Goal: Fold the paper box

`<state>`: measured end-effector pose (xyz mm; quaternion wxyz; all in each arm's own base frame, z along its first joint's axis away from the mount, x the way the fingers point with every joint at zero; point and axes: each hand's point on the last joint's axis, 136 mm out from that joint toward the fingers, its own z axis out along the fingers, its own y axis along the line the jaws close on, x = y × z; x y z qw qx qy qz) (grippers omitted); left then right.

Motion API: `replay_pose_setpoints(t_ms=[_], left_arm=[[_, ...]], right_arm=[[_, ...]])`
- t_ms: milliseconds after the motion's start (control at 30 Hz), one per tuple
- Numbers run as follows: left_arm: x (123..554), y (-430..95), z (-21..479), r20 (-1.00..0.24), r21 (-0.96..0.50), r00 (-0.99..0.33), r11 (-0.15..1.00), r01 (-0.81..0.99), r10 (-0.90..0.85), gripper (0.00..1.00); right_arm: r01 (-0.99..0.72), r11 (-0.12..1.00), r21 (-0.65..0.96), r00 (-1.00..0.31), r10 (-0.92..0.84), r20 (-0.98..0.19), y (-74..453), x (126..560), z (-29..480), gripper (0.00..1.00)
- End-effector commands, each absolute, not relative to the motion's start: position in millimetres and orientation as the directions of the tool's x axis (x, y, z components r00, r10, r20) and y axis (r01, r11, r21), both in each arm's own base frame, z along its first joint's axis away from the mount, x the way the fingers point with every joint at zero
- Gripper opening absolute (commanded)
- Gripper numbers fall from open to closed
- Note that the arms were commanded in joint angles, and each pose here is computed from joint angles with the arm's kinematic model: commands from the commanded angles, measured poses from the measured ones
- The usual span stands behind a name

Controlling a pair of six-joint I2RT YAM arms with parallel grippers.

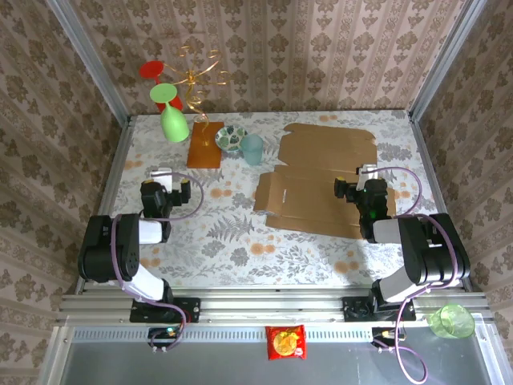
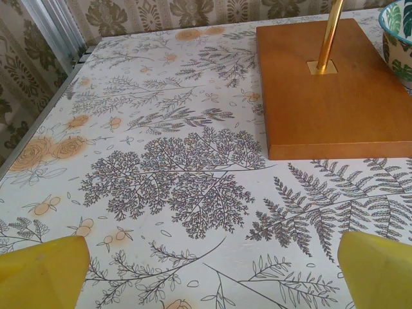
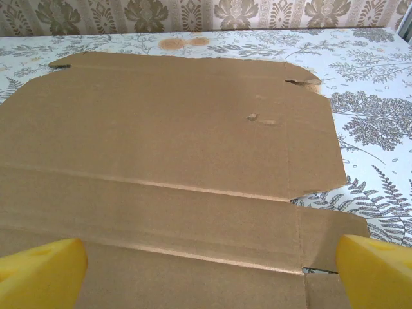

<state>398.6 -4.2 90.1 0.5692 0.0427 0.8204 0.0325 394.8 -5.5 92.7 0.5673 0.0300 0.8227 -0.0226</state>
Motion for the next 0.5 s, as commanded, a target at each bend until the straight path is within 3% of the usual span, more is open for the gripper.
replay_pose_setpoints(t_ms=[0, 467], left_arm=[[400.5, -6.7, 96.6, -0.939, 0.115, -0.322, 0.992, 0.045, 0.123, 1.0], [400.2, -6.9, 95.7, -0.938, 0.115, -0.324, 0.992, 0.046, 0.123, 1.0]], right_arm=[[0.106, 0.994, 0.003, -0.338, 0.039, -0.94, -11.2, 398.9, 98.2, 1.0], [0.105, 0.994, 0.002, -0.339, 0.038, -0.94, -11.2, 398.8, 98.0, 1.0]])
